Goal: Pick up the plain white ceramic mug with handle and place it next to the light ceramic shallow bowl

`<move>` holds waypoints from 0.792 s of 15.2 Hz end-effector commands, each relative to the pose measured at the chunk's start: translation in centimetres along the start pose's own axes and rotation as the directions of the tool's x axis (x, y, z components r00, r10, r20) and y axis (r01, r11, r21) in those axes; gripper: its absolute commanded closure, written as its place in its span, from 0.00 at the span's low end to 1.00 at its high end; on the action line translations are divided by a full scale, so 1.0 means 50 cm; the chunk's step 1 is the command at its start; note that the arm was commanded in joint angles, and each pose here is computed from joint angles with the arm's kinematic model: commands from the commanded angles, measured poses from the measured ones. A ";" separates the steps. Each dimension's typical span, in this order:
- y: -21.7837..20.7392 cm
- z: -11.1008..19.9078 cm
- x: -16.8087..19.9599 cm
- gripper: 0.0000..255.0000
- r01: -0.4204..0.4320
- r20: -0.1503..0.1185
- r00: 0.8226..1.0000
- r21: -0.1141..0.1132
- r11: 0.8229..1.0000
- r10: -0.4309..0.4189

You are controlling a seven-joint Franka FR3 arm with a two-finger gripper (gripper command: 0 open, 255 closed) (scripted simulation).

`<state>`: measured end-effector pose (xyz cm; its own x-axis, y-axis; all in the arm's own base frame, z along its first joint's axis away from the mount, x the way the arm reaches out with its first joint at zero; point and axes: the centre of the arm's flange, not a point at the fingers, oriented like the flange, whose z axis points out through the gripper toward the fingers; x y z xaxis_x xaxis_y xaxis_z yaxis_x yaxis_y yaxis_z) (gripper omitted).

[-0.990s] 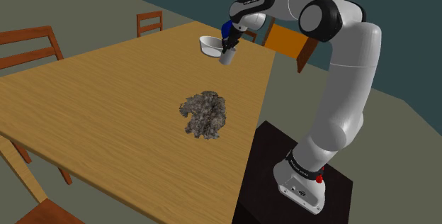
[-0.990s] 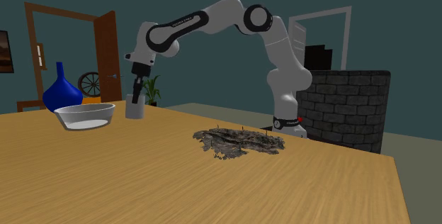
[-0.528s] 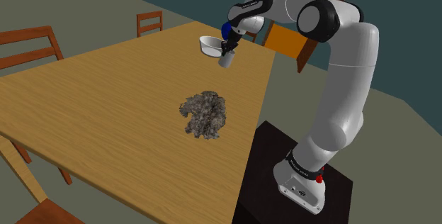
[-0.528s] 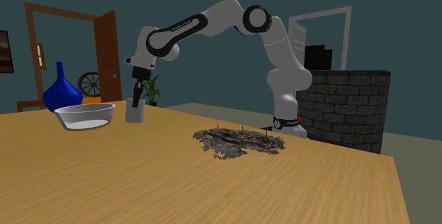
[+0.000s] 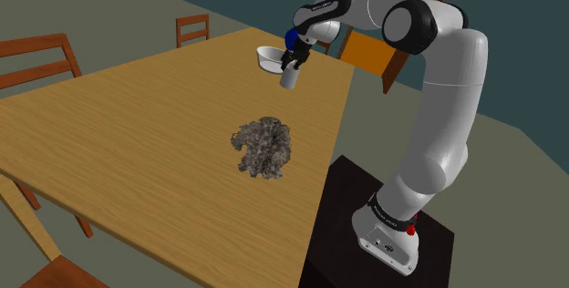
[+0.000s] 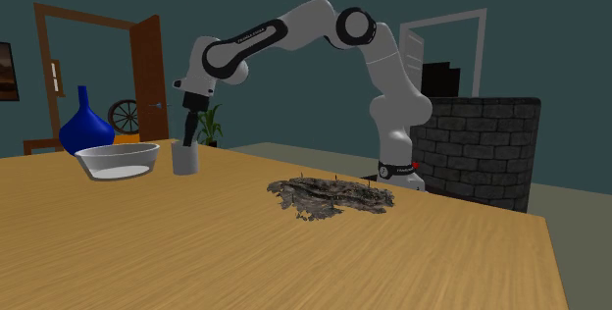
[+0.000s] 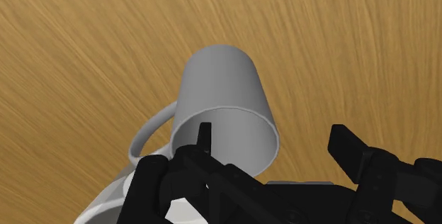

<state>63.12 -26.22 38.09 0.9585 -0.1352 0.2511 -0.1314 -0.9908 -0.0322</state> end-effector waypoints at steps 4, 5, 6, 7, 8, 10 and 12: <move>0.000 -0.079 0.000 0.00 0.000 0.000 1.000 0.000 1.000 0.000; 0.000 -0.100 0.000 0.00 0.000 0.000 1.000 0.000 1.000 0.000; 0.000 -0.100 0.000 0.00 0.000 0.000 1.000 0.000 1.000 0.000; 0.000 -0.100 0.000 0.00 0.000 0.000 1.000 0.000 1.000 0.000; 0.000 -0.100 0.000 0.00 0.000 0.000 1.000 0.000 1.000 0.000; 0.000 -0.100 0.000 0.00 0.000 0.000 1.000 0.000 1.000 0.000; 0.000 -0.100 0.000 0.00 0.000 0.000 1.000 0.000 1.000 0.000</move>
<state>61.85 -26.21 42.91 0.9584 -0.1352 0.2512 -0.1314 -0.9908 -0.0321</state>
